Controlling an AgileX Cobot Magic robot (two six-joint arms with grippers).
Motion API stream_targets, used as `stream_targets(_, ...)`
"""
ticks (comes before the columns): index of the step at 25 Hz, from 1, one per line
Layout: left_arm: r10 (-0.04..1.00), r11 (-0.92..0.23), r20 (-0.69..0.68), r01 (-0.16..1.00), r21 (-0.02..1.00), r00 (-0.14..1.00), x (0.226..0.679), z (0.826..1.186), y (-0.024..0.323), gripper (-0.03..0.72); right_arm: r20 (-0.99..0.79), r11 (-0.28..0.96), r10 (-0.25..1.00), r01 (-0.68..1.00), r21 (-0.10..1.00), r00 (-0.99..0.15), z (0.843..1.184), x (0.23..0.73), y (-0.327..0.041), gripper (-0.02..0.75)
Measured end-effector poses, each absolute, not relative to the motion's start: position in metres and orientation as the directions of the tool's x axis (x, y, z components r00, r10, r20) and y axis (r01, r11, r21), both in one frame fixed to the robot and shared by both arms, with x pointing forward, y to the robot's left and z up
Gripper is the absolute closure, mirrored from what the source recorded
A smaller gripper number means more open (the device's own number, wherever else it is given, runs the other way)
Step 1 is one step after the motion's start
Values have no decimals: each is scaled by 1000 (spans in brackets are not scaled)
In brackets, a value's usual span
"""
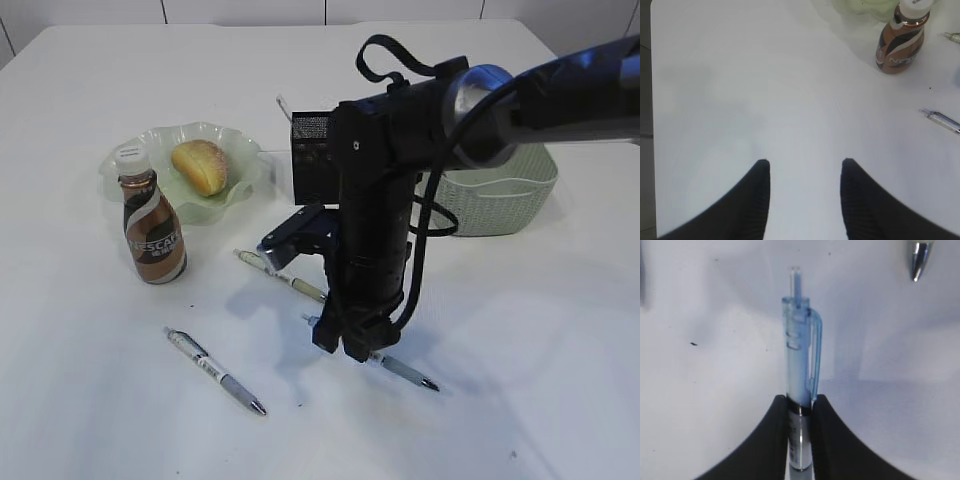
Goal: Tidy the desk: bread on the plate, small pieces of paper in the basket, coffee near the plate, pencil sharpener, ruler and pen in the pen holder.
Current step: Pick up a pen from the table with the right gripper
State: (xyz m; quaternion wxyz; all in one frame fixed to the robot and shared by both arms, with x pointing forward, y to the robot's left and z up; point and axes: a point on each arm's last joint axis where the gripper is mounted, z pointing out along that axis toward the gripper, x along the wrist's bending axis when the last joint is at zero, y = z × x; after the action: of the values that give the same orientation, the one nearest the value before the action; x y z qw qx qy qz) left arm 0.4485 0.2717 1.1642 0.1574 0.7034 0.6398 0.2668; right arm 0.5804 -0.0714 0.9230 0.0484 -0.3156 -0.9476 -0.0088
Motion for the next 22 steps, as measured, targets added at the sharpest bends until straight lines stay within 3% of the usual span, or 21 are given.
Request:
stream_targets(5,984,-132,174,816,563,39,448,1164,272,365,134,793,606,609,-18,-784,934,581,-67,625)
stream_targets(12,984,-132,174,816,563,39,448,1164,272,365,112,758,640,648,68,-760,964,597,-57,625)
stream_targets(18,984,-132,174,815,564,39,449,1164,272,365,78,717,668,668,199,-740,1001,613,-46,625)
stream_targets(21,984,-133,173,811,569,40,449,1165,271,365,55,698,672,657,287,-738,1021,621,-41,625)
stream_targets(22,984,-133,172,809,573,40,449,1165,271,365,34,679,676,640,360,-736,1034,627,-38,625)
